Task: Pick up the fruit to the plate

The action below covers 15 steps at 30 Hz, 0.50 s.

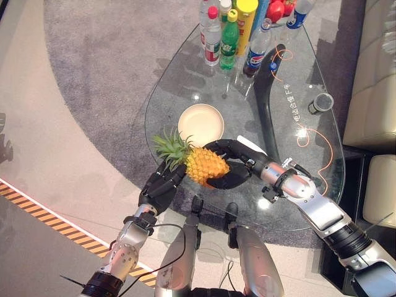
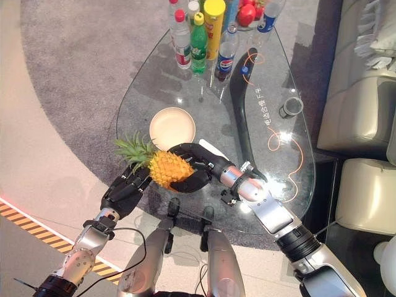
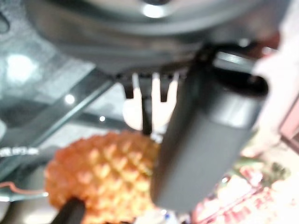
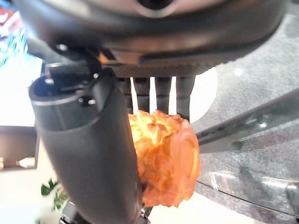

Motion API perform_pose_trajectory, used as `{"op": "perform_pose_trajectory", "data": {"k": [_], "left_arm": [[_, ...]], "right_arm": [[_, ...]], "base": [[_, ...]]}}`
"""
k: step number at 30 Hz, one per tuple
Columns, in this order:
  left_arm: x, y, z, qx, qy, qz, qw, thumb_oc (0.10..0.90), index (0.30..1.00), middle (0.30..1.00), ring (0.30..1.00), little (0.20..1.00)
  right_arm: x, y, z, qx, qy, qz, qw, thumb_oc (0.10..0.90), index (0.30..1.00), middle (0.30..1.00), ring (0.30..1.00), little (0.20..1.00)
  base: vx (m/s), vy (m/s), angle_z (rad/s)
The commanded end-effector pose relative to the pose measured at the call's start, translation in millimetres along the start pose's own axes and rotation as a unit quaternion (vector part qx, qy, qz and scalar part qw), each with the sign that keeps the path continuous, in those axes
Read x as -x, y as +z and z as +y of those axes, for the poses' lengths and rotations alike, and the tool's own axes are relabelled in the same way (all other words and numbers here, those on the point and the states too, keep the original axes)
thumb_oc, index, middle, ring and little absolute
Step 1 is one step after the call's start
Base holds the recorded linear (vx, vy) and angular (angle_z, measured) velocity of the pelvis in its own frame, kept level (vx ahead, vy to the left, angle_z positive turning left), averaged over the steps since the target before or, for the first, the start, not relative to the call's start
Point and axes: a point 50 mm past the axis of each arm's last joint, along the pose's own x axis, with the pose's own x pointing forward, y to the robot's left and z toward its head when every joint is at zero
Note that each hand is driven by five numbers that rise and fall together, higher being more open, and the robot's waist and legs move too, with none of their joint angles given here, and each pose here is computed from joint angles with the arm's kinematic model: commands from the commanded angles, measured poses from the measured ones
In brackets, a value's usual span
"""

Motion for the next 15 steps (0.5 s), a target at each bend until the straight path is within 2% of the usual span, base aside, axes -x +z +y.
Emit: {"op": "perform_pose_trajectory", "data": {"k": [1,15], "left_arm": [[-20.8,23.9,-81.6,0.012,-0.172,-0.083,0.982,0.800,0.900,0.900,0.900,0.900],[-22.1,31.2,-83.3,0.043,-0.178,-0.104,0.978,0.800,0.900,0.900,0.900,0.900]], "right_arm": [[7.7,100.6,86.8,0.044,0.299,-0.252,0.919,0.100,0.300,0.300,0.300,0.200],[6.1,101.7,94.9,0.034,0.359,-0.245,0.900,0.100,0.300,0.300,0.300,0.200]], "base": [[0.00,0.000,0.00],[0.01,-0.006,0.02]]}}
